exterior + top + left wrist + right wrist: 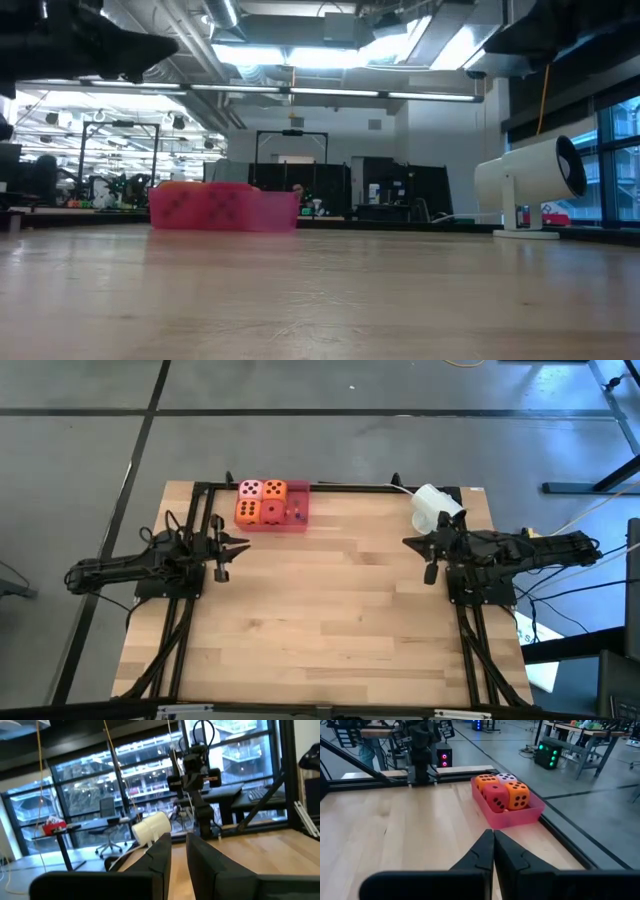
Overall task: Pick & Place Dice
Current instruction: Return to Home Position
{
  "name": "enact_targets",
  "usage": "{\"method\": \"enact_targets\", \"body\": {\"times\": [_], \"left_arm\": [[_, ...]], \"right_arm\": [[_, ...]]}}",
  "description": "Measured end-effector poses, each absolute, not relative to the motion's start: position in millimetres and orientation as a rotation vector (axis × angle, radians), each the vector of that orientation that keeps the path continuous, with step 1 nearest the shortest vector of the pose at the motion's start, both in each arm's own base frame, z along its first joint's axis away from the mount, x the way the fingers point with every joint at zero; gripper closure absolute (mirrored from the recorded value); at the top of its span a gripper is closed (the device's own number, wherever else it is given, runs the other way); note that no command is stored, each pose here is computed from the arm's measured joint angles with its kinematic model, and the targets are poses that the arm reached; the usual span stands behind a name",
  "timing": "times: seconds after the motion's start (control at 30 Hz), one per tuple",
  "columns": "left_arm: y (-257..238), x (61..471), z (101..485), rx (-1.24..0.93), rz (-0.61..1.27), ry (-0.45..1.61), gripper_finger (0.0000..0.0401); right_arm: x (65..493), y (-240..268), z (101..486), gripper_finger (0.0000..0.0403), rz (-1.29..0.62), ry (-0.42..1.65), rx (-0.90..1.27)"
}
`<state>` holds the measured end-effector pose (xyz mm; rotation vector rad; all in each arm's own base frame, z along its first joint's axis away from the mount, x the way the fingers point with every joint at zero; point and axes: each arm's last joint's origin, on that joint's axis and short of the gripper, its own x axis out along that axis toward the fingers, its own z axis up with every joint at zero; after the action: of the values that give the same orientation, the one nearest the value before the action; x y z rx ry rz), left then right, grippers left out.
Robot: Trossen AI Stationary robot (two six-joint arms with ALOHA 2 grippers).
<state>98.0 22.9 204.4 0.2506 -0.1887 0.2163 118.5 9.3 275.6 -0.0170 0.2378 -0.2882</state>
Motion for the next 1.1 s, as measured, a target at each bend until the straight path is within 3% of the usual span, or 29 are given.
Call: {"method": "enact_targets", "body": {"times": [0.67,0.97,1.1], "left_arm": [[21.8,95.5,184.6,0.165,0.188,-0.164,0.0347],[21.9,95.6,184.1,0.16,0.191,-0.161,0.0349],[21.9,95.6,184.0,0.161,0.191,-0.161,0.0345]], "right_arm": [[104.1,7.3,233.8,0.0392,-0.259,0.195,0.016],[105.3,9.9,213.1,0.0391,-0.168,0.161,-0.004],[106.4,14.5,203.3,0.0391,-0.008,0.176,-0.061]]}}
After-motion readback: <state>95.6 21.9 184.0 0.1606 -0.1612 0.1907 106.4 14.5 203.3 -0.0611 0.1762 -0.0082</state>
